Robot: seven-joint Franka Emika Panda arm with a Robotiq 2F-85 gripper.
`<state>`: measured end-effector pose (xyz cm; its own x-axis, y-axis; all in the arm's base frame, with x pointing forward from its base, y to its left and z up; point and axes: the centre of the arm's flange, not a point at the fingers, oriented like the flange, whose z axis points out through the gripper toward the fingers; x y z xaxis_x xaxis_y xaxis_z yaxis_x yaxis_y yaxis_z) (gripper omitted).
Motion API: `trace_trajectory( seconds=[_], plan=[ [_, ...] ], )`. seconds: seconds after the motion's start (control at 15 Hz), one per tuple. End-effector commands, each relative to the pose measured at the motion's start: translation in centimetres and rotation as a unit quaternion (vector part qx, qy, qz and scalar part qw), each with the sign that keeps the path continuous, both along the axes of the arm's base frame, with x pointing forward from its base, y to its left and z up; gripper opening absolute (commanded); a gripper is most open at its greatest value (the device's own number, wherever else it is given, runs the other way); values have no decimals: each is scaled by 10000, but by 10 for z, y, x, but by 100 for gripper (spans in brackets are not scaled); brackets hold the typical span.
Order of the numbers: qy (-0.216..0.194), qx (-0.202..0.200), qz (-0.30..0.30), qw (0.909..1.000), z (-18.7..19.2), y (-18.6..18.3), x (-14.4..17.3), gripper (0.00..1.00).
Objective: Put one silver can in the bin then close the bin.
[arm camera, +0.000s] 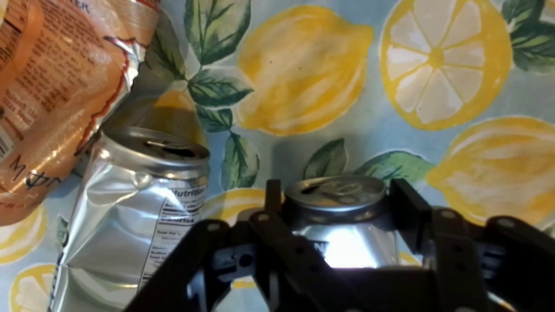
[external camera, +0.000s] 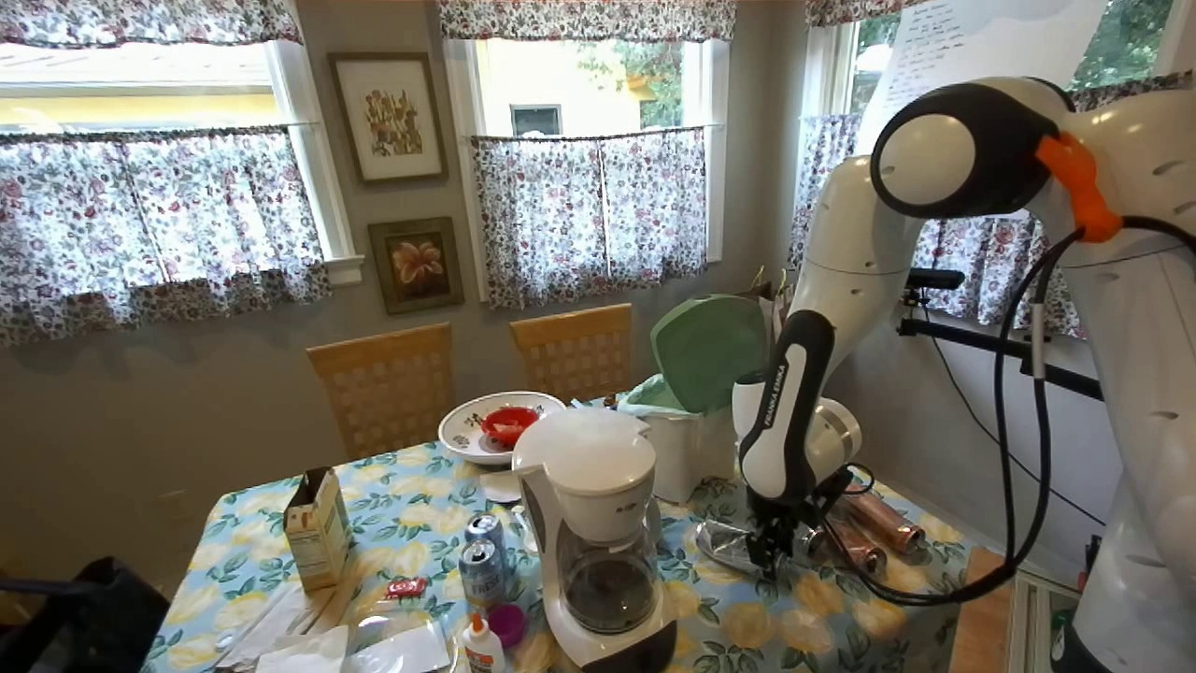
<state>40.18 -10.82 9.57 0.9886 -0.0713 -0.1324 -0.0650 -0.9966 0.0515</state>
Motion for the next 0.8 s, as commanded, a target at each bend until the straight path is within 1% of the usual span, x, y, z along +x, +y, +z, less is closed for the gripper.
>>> trace_trajectory(
  seconds=[0.0, 0.07, 0.13, 0.4, 0.47, 0.53, 0.67, 0.73],
  plan=[
    [77, -109, 79, 9999, -4, 0, 8, 90],
    [51, -106, 127, 9998, -3, -1, 9, 97],
    [29, -115, 136, 9998, -2, -3, 10, 99],
    [-27, -103, 174, 9998, -1, -5, 15, 100],
    [-28, -77, 183, 9998, -2, -4, 15, 75],
    [-31, -97, 193, 9998, -2, -4, 15, 72],
    [-39, -91, 195, 9998, -2, -4, 15, 59],
    [-40, -96, 198, 9998, -2, -4, 15, 51]
  ],
)
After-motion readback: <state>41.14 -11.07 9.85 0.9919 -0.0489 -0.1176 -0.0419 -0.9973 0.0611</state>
